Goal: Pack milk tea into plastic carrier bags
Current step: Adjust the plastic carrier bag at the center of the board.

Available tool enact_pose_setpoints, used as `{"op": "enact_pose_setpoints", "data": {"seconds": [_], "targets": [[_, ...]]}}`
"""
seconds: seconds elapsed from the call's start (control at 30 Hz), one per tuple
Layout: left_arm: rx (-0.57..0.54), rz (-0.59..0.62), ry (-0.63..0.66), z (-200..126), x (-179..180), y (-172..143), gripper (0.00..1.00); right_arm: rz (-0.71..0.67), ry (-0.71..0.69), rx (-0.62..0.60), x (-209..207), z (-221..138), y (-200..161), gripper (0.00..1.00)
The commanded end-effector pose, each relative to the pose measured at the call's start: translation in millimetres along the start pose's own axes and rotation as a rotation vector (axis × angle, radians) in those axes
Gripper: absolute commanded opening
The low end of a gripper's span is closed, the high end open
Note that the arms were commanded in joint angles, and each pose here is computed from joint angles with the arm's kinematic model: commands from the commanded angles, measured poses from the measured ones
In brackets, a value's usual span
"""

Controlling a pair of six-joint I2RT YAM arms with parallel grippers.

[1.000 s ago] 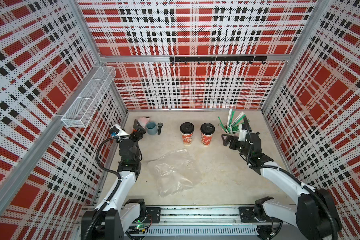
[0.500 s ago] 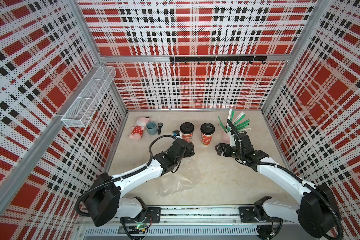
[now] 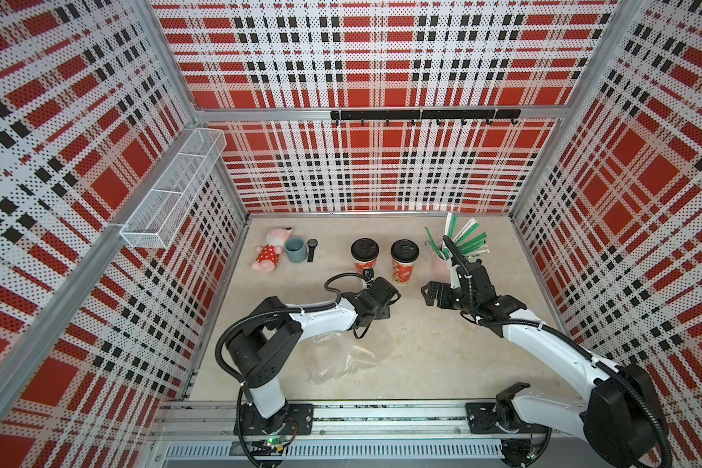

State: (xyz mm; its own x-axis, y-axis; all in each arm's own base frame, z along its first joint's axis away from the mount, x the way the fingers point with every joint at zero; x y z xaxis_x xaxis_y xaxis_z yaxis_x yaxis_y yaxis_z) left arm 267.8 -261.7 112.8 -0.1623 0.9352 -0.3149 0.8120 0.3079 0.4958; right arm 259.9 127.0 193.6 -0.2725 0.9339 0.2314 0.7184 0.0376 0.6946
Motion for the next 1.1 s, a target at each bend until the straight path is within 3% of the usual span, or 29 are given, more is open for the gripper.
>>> {"op": "enact_pose_setpoints", "data": {"seconds": [0.0,0.1,0.4,0.8,0.93,1.07], "targets": [[0.030,0.018,0.031,4.7,1.8,-4.8,0.65,0.001,0.014,-0.030,2.1,-3.5,1.2,1.00],[0.027,0.004,0.062,5.6,6.9,-6.4,0.70,-0.002,-0.002,-0.029,0.5,-3.4,0.9,1.00],[0.086,-0.003,0.018,18.0,3.4,-16.2,0.57,-0.006,0.010,-0.037,2.2,-1.6,2.6,1.00],[0.066,-0.036,-0.051,0.7,-0.7,-0.6,0.09,0.003,0.061,-0.020,5.9,2.8,-0.9,1.00],[0.062,-0.053,-0.133,-13.1,-6.0,6.4,0.00,0.006,0.104,-0.006,10.2,4.9,-1.5,1.00],[0.057,-0.063,-0.196,-24.2,-8.7,12.4,0.00,0.013,0.139,0.009,12.9,8.6,-3.8,1.00]]}}
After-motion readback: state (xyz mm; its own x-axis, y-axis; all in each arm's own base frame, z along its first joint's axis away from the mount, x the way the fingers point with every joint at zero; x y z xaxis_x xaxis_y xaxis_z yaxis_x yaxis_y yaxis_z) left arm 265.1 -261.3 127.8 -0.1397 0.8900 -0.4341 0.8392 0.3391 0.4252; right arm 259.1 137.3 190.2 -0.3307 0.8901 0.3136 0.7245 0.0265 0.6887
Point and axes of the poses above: each gripper's point midway between its finger pads, its own z axis out along the fingers, its own x axis along the line the jaws close on, y = z × x, the point moved 8 cm from there along -z, back along the fingers, and after that the axes turned 13 degrees about -z, right-handed, at the moved point
